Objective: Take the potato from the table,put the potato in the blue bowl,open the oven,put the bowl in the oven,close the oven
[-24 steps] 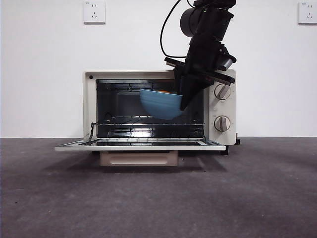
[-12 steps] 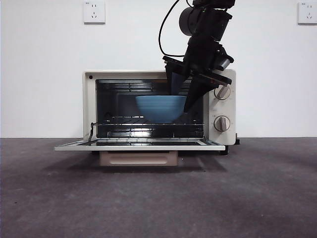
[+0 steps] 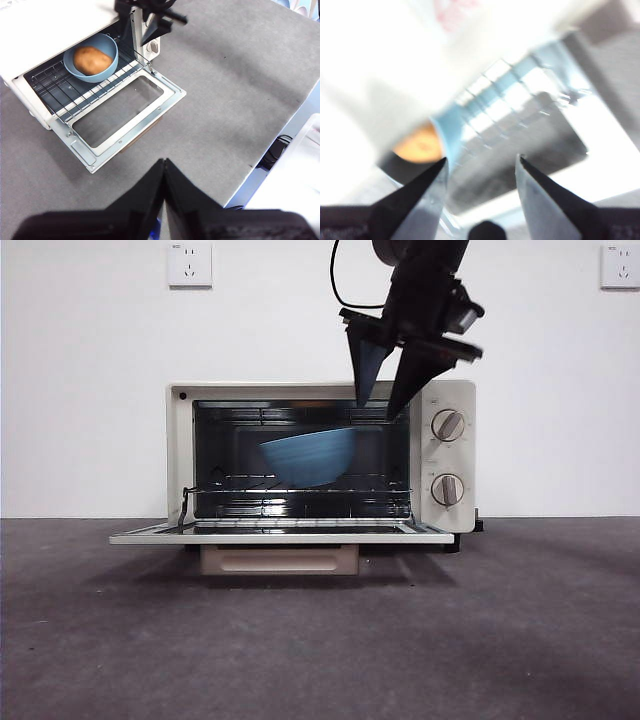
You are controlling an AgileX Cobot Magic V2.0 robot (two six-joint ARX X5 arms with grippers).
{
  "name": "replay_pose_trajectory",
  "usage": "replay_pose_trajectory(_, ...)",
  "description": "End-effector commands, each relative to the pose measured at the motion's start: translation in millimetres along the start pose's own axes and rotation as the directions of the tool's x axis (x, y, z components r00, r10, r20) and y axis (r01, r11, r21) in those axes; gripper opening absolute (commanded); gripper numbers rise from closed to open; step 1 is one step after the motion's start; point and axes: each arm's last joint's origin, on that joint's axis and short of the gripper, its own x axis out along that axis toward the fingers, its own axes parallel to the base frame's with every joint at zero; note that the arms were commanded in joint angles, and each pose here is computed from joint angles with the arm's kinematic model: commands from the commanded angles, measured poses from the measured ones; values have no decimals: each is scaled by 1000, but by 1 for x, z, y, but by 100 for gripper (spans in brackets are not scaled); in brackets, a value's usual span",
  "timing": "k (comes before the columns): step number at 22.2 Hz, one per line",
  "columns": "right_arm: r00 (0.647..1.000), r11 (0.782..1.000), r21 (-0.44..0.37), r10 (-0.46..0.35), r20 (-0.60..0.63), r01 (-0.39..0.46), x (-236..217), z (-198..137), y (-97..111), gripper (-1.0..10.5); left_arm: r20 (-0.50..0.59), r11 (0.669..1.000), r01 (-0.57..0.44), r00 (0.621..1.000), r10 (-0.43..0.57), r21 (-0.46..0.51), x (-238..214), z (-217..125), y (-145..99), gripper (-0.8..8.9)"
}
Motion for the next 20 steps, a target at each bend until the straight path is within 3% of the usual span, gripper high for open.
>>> replay_pose_trajectory(1,998,995,-87,-51,-20,49,2,-3,-3,226,5,1000,2,1000,-3,14,-1,-1,-1,-5)
replay_pose_trajectory(5,999,978,-208,4,-50,-14,-8,-7,3,225,5,1000,3,1000,-3,13,-1,-1,-1,-5)
replay_pose_trajectory(11,998,952,-303,37,-50,-51,-21,-9,4,220,5,1000,2,1000,-3,5,-1,-1,-1,-5)
replay_pose_trajectory(17,995,879,-467,104,-6,-94,-60,-18,2,193,-8,1000,2,1000,-2,-1,4,1,1,-5)
replay_pose_trajectory(20,987,818,-571,140,73,-73,-91,-30,0,-7,-33,1000,4,999,-4,-5,13,5,2,-5)
